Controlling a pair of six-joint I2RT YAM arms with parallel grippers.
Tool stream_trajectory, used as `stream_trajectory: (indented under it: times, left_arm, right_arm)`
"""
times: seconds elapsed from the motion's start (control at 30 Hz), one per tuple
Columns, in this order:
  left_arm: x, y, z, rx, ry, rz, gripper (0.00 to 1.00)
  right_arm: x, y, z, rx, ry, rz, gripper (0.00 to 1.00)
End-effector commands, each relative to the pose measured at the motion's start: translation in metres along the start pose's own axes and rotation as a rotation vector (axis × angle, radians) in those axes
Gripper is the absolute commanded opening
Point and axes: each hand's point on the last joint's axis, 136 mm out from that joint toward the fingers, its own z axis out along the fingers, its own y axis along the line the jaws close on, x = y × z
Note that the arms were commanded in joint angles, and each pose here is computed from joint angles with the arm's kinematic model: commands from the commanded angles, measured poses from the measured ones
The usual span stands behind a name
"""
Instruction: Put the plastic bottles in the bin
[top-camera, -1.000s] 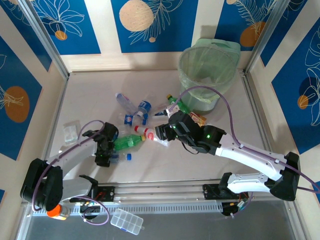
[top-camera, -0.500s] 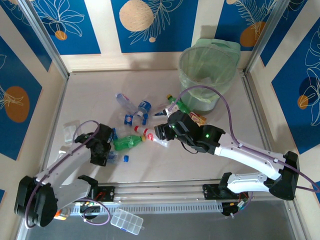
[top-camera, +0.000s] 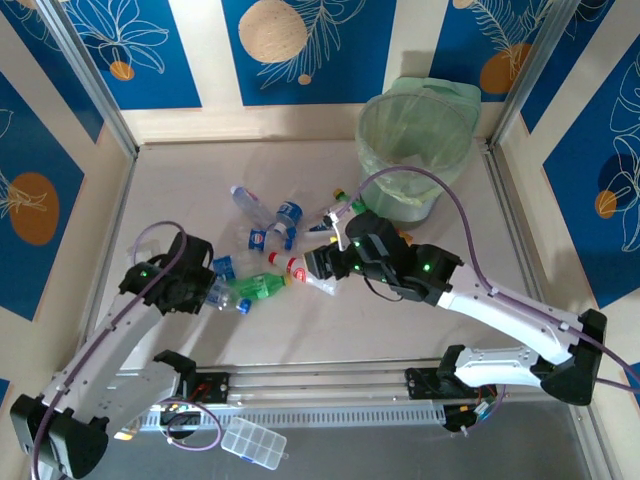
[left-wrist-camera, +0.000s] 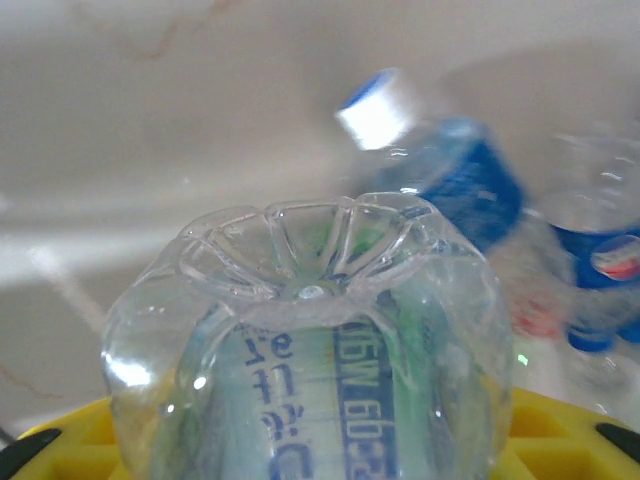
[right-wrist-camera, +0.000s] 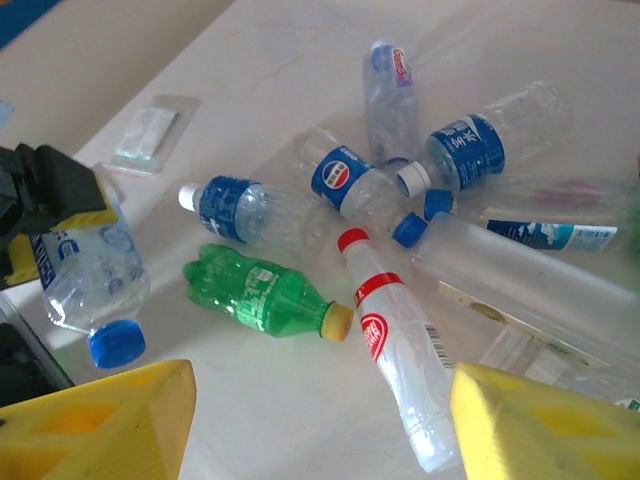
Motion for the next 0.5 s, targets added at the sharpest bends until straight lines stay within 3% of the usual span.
stream_trajectory:
  times: [0.0,0.3,0.47]
  left_arm:
    - [-0.013,-0.036,-0.022,0.142,-0.052,0.199,0.45]
    - [0.027,-0.148,-0.070,0.665,0.058,0.597,0.45]
    - [0.067,-0.201,-0.116,1.099,0.187,0.713,0.44]
  right_arm:
    - [-0.022,0.012,-0.021,-0.124,-0.056,0.025,0.68]
    - [-0.034,0.023,-0.036,-0.295,-0.084,0.055,0.68]
    - [-0.040,0.010,-0.038,-0.328,-0.096,0.139,0.68]
